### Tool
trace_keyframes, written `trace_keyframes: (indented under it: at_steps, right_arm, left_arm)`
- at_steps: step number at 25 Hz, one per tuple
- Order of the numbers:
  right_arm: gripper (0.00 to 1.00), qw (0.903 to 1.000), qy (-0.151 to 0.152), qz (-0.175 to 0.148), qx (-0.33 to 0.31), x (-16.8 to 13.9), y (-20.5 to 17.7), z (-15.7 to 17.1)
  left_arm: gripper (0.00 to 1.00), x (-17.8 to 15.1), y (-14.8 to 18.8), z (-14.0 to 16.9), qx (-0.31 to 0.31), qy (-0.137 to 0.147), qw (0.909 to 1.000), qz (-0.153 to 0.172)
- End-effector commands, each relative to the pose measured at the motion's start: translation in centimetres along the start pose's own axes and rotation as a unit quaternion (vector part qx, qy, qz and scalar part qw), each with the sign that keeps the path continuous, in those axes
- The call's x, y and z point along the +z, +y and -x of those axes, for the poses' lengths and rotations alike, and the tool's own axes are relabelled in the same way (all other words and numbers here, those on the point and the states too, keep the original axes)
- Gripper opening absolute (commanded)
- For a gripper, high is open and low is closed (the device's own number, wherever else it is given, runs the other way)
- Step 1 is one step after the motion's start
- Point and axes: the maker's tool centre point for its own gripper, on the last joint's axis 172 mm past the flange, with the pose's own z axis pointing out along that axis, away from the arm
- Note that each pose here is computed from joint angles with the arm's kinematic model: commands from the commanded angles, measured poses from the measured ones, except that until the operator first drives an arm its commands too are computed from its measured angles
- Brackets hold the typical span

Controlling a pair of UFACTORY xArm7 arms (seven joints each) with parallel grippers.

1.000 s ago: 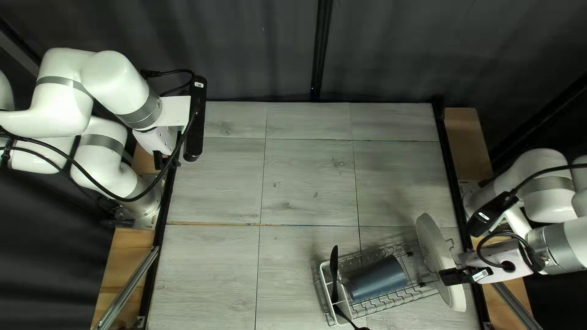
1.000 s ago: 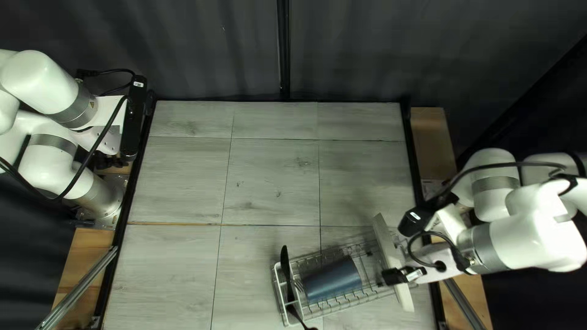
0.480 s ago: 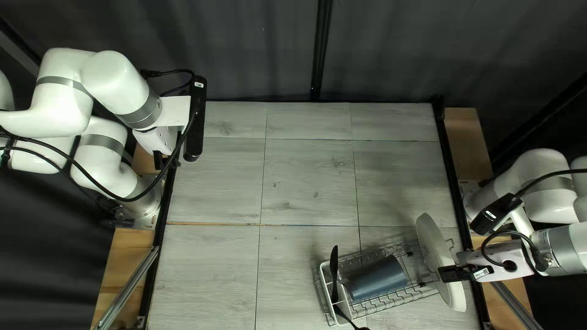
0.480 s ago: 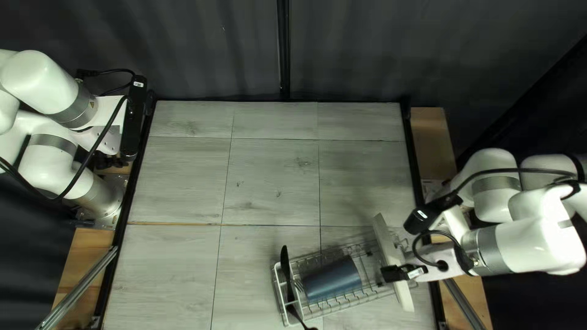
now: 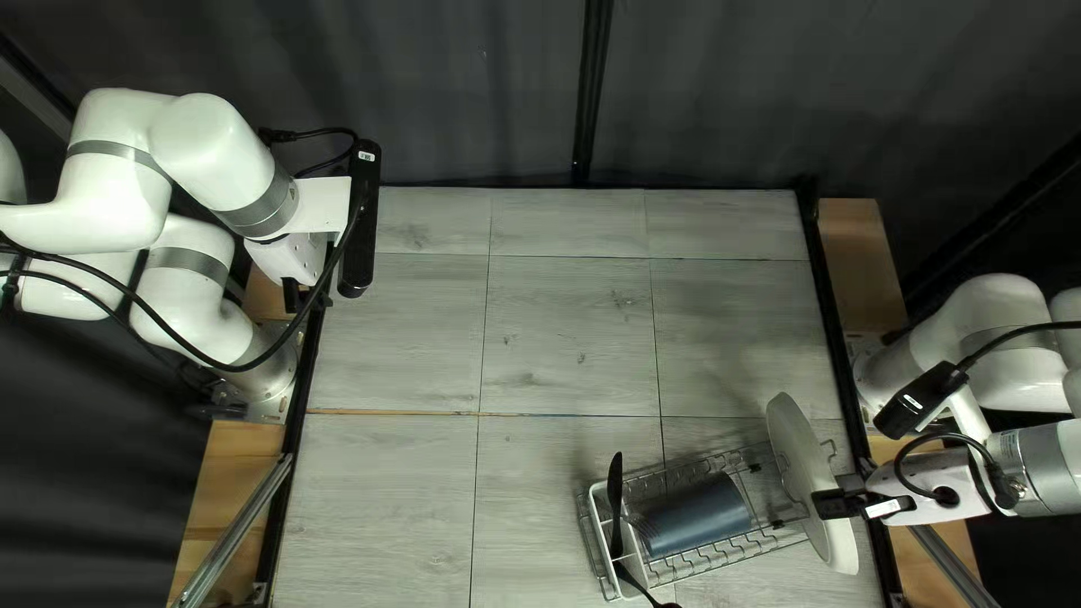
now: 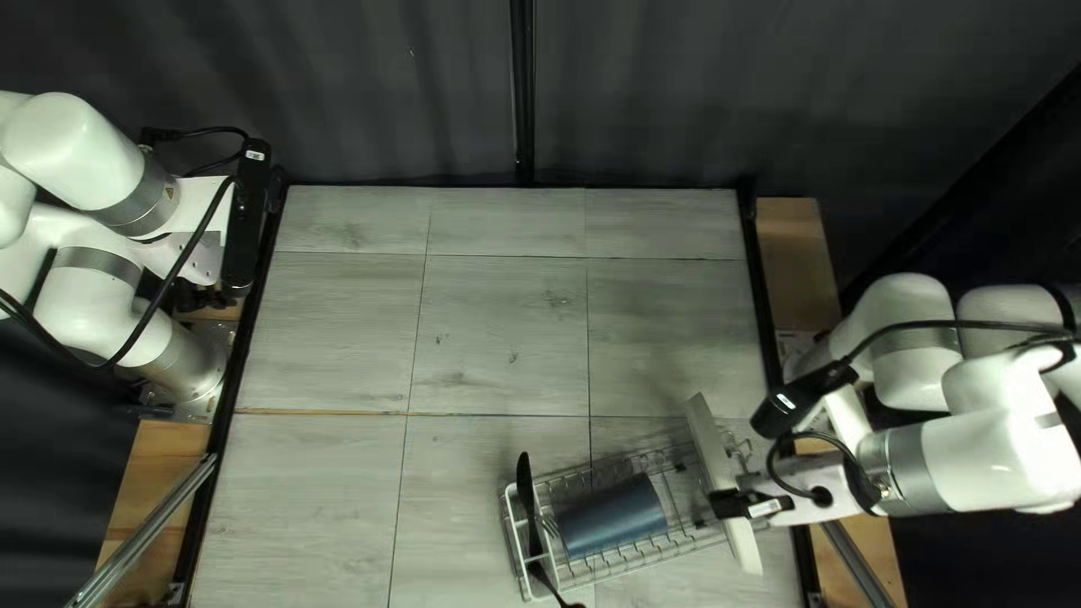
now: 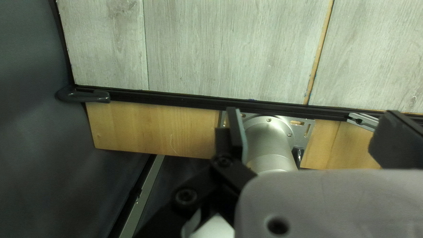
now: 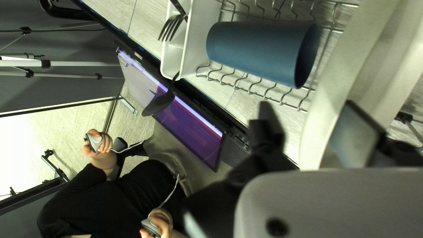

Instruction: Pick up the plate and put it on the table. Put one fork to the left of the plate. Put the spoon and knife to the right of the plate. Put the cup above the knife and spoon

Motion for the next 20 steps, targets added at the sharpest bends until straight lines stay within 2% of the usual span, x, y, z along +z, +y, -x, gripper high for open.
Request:
trace_keyframes:
  at_steps: [1,7,12,17,20]
  right_arm:
    - [0.00,0.9999,0.000,0.002,-0.010,-0.9,-1.1,-0.3]
    - [0.00,0.9995,-0.012,0.011,-0.028,-2.7,-3.0,-1.4]
    - [0.00,0.9961,-0.050,0.027,-0.067,-4.3,-5.1,-3.0]
    - [0.00,0.9796,-0.112,0.067,-0.152,-4.5,-6.8,-6.0]
    - [0.00,0.9642,-0.144,0.095,-0.201,-4.0,-7.2,-9.0]
  left_arm:
    - [1.00,0.0,0.0,0.0,0.000,0.000,1.0000,0.000]
    - [1.00,0.0,0.0,0.0,0.000,0.000,1.0000,0.000]
    - [1.00,0.0,0.0,0.0,0.000,0.000,1.0000,0.000]
    - [1.00,0.0,0.0,0.0,0.000,0.000,1.0000,0.000]
    - [1.00,0.0,0.0,0.0,0.000,0.000,1.0000,0.000]
